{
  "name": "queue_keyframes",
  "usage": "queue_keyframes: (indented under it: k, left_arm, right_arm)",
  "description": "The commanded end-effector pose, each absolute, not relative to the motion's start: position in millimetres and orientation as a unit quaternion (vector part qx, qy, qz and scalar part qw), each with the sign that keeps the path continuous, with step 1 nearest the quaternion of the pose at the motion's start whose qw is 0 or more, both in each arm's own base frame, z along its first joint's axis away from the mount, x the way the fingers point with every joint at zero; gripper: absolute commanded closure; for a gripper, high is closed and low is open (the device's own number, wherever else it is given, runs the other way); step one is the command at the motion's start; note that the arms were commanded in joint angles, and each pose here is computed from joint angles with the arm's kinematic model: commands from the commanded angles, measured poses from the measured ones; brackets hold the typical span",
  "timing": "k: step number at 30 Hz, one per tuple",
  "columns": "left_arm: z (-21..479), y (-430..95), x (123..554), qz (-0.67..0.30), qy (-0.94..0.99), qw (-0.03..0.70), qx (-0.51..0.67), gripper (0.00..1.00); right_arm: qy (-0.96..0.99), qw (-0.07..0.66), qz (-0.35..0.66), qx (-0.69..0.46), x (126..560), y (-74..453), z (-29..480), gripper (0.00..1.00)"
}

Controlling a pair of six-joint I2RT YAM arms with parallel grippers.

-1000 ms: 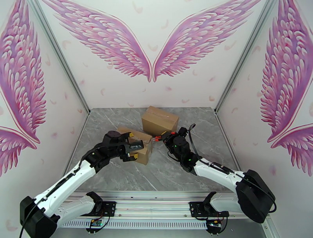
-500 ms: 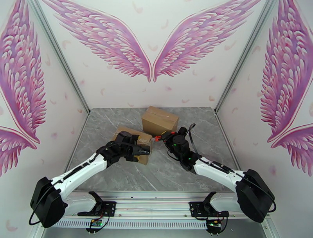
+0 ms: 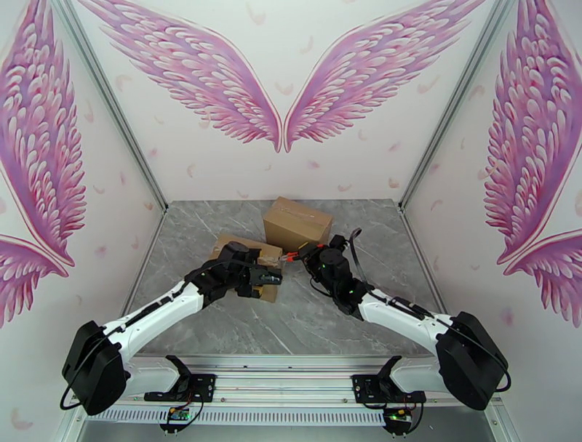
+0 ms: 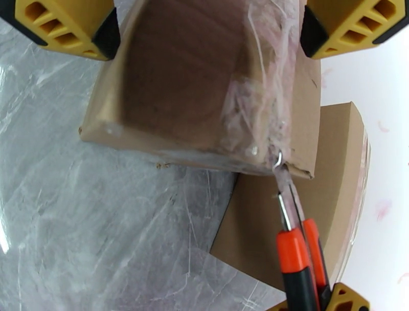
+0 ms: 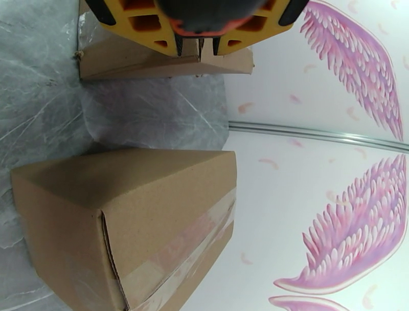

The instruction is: Unpack the express box

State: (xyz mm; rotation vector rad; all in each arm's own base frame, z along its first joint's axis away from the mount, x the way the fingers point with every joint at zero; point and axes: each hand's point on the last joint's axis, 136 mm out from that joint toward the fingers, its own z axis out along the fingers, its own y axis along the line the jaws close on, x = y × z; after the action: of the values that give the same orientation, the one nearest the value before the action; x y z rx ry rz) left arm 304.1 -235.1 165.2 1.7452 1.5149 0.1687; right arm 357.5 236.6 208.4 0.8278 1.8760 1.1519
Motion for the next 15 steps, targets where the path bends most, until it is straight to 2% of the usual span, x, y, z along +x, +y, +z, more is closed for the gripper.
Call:
queue_keyframes:
  k: [1,15]
  left_arm:
    - [211,-250,332,0.075,0.596,0.478,0.641,0.01]
    - [220,-244,346,0.039,0.642,0.499,0.581,0.01]
  right_arm:
    - [0.77,0.32,0.474,0.283,337,266,202,1.0]
    - [0.785,0.297,0.471,0.271,324,268,200,1.0]
